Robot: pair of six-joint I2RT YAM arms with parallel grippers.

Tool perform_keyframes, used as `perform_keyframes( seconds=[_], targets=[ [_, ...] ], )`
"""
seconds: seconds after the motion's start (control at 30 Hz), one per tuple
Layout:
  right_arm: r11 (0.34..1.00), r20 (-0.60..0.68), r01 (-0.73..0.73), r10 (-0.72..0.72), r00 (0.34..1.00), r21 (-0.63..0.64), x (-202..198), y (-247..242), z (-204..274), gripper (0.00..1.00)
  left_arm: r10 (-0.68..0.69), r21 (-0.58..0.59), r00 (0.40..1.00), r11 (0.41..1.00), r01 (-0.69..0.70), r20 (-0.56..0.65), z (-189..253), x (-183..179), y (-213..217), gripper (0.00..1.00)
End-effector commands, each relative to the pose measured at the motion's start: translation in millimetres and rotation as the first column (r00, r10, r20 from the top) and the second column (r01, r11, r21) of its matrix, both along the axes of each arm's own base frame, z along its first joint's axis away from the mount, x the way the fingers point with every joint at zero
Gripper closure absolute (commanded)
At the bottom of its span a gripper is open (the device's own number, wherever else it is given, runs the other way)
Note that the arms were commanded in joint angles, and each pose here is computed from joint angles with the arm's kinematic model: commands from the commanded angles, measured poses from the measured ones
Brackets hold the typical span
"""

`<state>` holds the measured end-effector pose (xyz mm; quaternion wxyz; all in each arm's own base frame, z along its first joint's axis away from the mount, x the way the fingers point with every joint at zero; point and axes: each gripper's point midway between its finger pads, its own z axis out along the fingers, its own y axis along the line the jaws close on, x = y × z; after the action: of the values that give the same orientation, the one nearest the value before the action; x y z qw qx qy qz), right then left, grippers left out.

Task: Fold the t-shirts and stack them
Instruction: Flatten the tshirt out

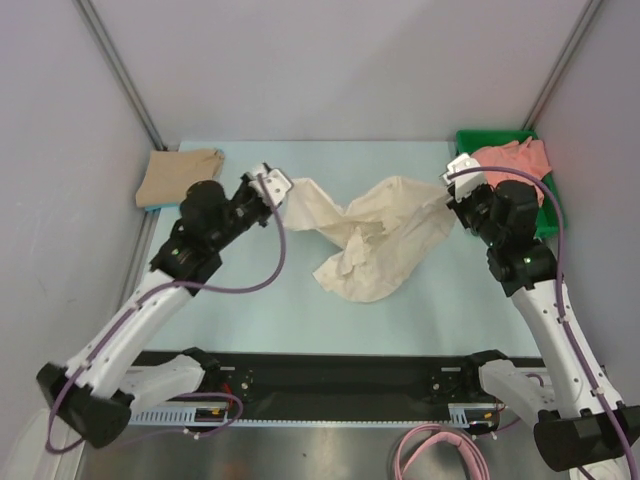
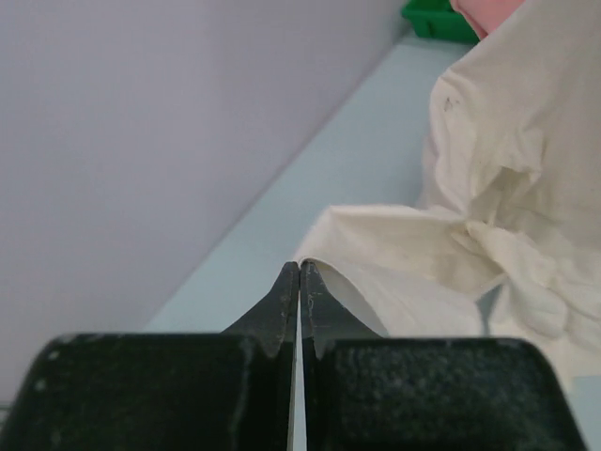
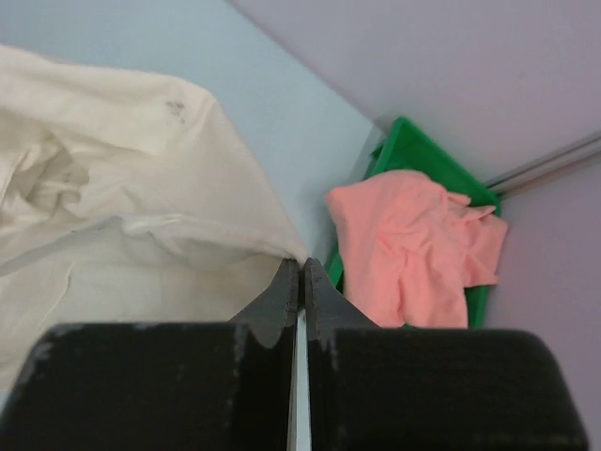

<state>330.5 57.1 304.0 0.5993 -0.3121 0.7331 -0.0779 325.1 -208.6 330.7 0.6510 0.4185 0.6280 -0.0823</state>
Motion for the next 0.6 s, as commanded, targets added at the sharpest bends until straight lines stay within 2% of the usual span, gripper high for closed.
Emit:
perform_keyframes(
  seconds=[0.0,0.13,0.3,0.4,0.5,0.53,0.57],
  targets=[
    [0.996,0.139,0.042,-0.053,0.989,0.082,1,-6,59,1.00,0.111,0.040,0.988,0.992,-0.116,0.112,30,-21,44,1.00],
    [0.992,0.209,0.026,-0.052,0.977,0.126,-10,-5,92,1.00,0.173,0.017,0.966,0.984,-0.179,0.192,66,-44,74,1.00],
    [0.989,0.218,0.031,-0.061,0.974,0.142,-14,-7,95,1.00,0.226,0.064,0.953,0.968,-0.243,0.200,62,-56,97,1.00],
    [0.992,0.192,0.045,-0.067,0.979,0.120,-8,-9,78,1.00,0.254,0.116,0.947,0.953,-0.280,0.198,41,-50,105,1.00],
    [0.993,0.134,0.063,-0.076,0.988,0.100,9,-13,46,1.00,0.247,0.217,0.959,0.937,-0.272,0.136,-8,-42,104,1.00],
    [0.993,0.096,0.069,-0.078,0.992,0.098,18,-15,32,1.00,0.249,0.271,0.964,0.925,-0.265,0.092,-41,-40,106,0.99],
    [0.992,0.075,0.069,-0.078,0.994,0.107,24,-18,22,1.00,0.263,0.293,0.960,0.914,-0.280,0.097,-52,-37,110,1.00]
  ],
)
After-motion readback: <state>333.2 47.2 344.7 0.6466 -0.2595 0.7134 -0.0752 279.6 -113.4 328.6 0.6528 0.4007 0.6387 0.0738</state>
